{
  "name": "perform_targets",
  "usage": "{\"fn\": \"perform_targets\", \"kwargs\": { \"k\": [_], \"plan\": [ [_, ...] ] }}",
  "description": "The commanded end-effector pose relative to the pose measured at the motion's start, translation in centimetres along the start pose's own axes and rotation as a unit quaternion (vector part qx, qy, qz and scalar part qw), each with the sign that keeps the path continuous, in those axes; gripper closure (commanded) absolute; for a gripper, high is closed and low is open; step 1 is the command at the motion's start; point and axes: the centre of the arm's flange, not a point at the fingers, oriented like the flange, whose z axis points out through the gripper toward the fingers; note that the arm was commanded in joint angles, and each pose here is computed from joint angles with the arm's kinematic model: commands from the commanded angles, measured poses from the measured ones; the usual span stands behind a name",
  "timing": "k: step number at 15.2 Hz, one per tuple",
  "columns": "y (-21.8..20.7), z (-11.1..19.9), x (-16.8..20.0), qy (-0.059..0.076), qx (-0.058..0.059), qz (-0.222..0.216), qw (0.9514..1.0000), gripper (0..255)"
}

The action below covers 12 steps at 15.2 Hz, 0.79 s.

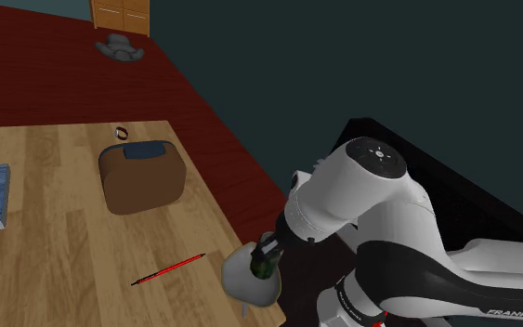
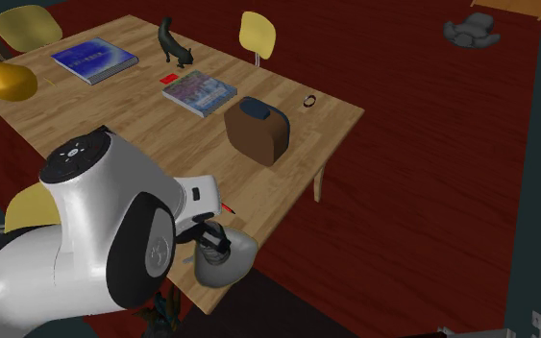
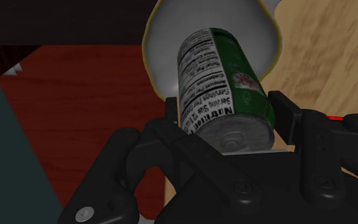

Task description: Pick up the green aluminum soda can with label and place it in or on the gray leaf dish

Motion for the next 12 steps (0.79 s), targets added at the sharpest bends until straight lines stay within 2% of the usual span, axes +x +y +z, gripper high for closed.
{"fn": "perform_targets", "kwargs": {
  "k": [1, 7, 12],
  "plan": [
    [-0.2, 1.0, -0.2, 0.000, 0.000, 0.000, 1.0000, 255],
    [-0.5, 4.4, -0.9, 0.000, 0.000, 0.000, 1.0000, 255],
    [-0.5, 4.4, -0.9, 0.000, 0.000, 0.000, 1.0000, 255]
  ]
}}
